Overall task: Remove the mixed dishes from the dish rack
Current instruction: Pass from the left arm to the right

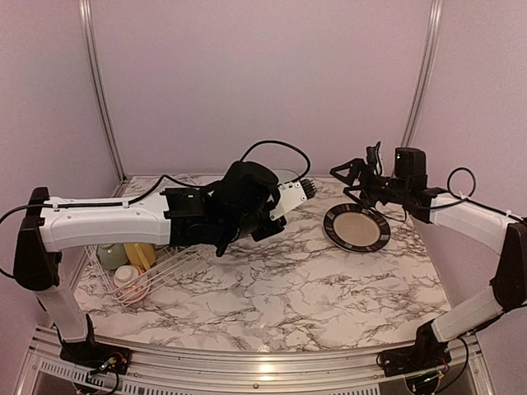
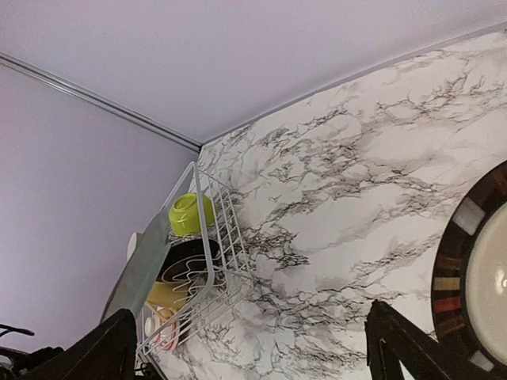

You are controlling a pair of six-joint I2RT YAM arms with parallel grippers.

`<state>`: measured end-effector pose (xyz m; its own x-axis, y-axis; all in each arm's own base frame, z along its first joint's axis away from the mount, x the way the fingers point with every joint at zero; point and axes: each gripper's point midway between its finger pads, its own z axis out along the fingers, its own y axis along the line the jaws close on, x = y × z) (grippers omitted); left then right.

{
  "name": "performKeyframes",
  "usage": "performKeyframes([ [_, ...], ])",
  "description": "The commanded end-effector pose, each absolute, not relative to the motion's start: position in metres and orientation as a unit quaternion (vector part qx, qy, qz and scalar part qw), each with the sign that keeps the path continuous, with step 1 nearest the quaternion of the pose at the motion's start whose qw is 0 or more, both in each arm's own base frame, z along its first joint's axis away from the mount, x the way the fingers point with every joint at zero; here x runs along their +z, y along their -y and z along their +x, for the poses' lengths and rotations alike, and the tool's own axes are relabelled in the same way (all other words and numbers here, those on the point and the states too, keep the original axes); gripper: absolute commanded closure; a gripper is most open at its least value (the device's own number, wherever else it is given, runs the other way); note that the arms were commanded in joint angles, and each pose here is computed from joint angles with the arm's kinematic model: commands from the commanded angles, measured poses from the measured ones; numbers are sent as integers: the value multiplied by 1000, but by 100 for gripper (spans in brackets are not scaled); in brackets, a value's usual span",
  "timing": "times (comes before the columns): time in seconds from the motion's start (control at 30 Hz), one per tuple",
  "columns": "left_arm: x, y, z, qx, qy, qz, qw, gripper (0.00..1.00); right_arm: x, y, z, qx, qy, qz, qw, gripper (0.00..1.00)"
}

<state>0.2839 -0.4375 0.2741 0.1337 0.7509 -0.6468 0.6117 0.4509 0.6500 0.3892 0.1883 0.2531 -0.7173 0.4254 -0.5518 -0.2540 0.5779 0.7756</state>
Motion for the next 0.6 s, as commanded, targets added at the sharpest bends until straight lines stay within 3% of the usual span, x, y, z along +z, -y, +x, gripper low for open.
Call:
performKeyframes([
  [0.0, 312, 447, 293, 134, -615, 478, 613, 100, 270, -234, 382, 525, -777, 41, 345, 3],
  [0.23, 288, 464, 283, 157, -605, 499, 601, 100, 254, -284, 372, 551, -779, 12, 300, 9],
  [0.57, 266, 470, 281, 200, -589, 526, 579, 100, 236, -309, 362, 561, -784, 16, 264, 34],
])
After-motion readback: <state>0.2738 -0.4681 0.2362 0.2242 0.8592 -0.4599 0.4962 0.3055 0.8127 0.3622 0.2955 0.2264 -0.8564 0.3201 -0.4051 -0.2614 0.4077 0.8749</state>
